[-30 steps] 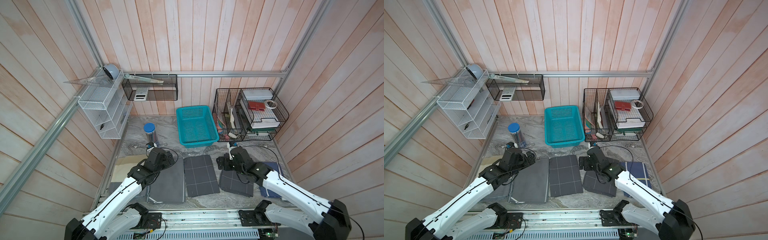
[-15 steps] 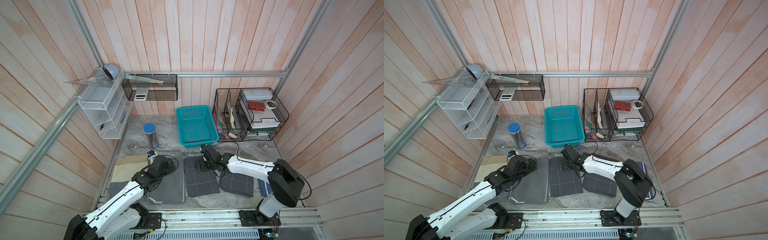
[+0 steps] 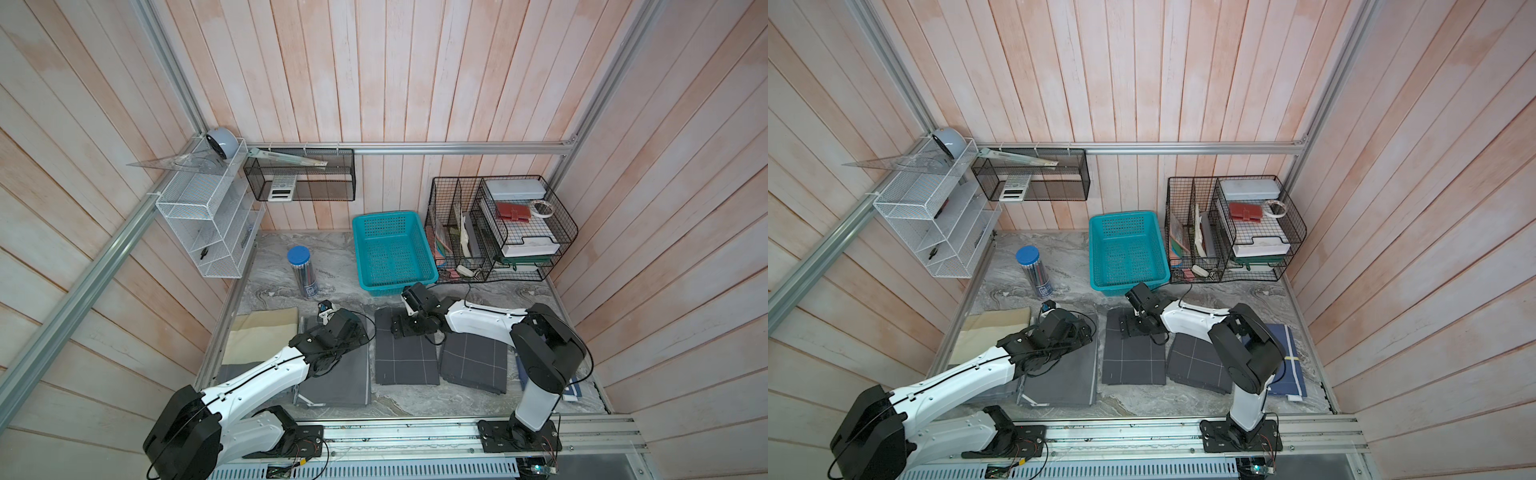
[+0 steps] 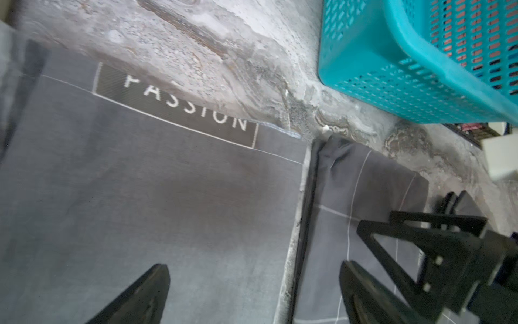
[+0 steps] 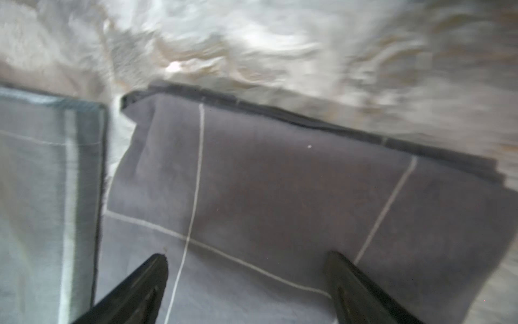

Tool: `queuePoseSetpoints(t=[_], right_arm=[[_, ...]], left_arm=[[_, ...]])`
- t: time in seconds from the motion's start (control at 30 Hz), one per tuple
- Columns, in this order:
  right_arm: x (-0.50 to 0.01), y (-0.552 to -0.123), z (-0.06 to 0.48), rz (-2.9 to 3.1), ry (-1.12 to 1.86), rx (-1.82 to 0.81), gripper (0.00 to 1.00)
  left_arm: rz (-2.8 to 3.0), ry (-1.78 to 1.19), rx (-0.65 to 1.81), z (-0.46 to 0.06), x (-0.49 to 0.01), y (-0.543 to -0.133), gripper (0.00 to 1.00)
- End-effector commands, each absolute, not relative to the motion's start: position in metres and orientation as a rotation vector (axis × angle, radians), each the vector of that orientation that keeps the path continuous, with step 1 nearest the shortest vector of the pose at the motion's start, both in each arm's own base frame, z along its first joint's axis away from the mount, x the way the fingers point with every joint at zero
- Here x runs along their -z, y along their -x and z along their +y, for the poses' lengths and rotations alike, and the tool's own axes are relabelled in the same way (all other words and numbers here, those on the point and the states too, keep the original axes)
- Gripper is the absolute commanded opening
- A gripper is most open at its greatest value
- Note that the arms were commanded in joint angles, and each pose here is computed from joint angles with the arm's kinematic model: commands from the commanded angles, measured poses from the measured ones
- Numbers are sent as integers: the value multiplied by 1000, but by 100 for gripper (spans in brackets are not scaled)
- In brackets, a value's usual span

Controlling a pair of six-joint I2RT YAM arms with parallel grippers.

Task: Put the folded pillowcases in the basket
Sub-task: Adjust the pillowcase at the center of the board, then move the pillowcase to the center of the board.

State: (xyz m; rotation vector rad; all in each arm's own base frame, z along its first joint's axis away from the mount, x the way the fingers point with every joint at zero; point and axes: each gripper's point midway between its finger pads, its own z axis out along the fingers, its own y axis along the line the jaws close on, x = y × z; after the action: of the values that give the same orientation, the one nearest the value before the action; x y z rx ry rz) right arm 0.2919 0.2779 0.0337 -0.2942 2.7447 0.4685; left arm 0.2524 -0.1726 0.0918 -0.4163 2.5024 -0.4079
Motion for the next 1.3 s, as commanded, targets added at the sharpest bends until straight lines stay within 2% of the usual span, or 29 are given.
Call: queuePoseSetpoints(t=[0.0,0.13,0.4,0.67,1.0,1.1,1.27], right_arm=[[-21,-280,251,2819,213,-465,95],[-40,-282,255,2766,254,-508,95],[-76,-281,229,2661,178,-451,94],[-50,-261,194,2710,-1,-409,93],[-19,-252,125,2693,-465,-429,93],[-24,-256,113,2690,-475,-435,93],[-49,-263,132,2669,-310,-534,93]], left_arm=[[2480,386,457,-199,-103,-262,96],[2507,336,430,-218,-99,-266,89],[2533,210,337,-238,-97,-285,83],[2585,137,323,-260,-82,-296,81],[2648,116,290,-269,-57,-298,80],[2656,119,275,-268,-53,-297,80],[2653,117,234,-263,-50,-299,80]])
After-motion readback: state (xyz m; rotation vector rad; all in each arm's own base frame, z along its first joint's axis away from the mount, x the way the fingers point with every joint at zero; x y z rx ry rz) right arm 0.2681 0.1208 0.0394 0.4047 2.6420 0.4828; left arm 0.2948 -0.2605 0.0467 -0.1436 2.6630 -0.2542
